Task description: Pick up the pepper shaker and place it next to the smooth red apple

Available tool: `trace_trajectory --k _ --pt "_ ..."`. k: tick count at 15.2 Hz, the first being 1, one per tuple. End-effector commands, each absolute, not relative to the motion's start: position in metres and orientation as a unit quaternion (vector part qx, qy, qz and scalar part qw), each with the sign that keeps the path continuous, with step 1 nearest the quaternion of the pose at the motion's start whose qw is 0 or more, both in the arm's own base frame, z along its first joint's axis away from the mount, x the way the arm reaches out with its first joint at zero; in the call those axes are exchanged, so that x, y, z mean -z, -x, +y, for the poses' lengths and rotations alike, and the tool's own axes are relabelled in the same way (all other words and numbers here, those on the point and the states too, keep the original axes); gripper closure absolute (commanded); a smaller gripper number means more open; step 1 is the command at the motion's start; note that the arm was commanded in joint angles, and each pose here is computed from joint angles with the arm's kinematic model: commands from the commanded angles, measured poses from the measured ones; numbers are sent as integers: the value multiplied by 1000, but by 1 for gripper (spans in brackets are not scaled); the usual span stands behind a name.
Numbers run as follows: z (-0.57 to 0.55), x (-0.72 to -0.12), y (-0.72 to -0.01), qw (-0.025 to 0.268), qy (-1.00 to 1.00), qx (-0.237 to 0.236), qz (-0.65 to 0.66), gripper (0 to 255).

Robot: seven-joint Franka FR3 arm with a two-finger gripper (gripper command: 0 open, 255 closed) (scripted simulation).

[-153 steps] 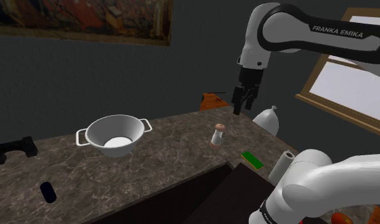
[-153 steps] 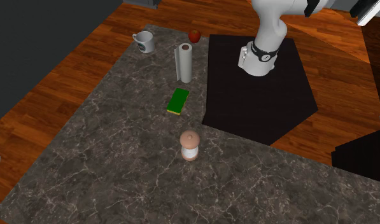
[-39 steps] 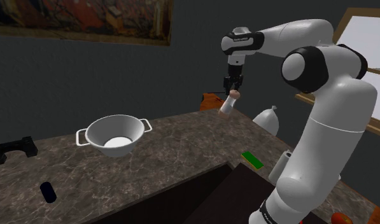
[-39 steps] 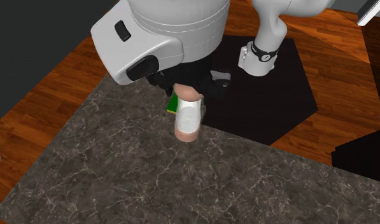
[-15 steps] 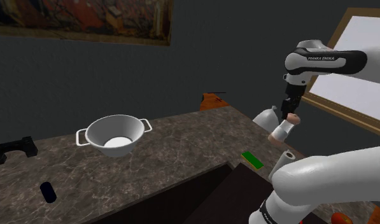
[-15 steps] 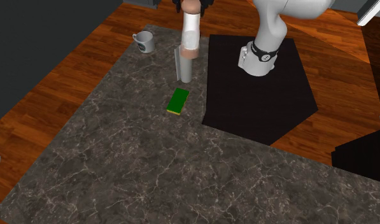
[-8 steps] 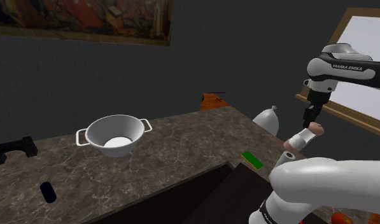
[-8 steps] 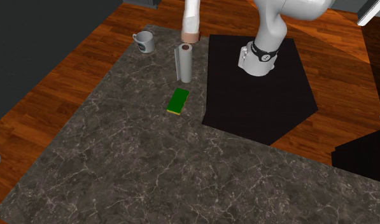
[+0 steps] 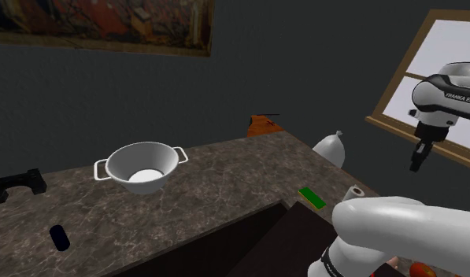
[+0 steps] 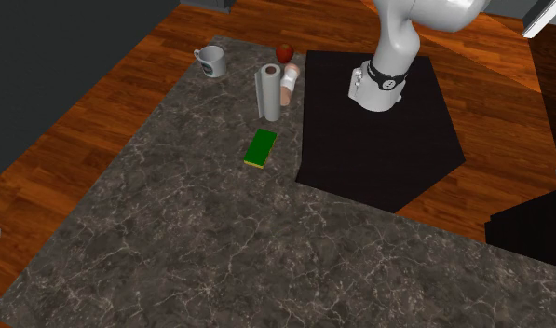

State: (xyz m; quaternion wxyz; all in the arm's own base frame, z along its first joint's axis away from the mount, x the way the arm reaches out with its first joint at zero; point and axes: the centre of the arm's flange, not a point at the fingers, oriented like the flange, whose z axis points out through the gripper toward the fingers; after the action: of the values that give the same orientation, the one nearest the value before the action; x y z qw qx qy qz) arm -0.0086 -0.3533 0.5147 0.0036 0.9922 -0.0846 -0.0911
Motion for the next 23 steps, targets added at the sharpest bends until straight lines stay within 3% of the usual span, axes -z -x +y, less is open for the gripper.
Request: trace_trajectory --k 1,2,23 --pt "-353 -515 9 4 -992 91 -85 255" --pt "-353 -515 9 4 -992 91 -85 0" --pt "-322 -248 104 10 -997 -35 -68 0"
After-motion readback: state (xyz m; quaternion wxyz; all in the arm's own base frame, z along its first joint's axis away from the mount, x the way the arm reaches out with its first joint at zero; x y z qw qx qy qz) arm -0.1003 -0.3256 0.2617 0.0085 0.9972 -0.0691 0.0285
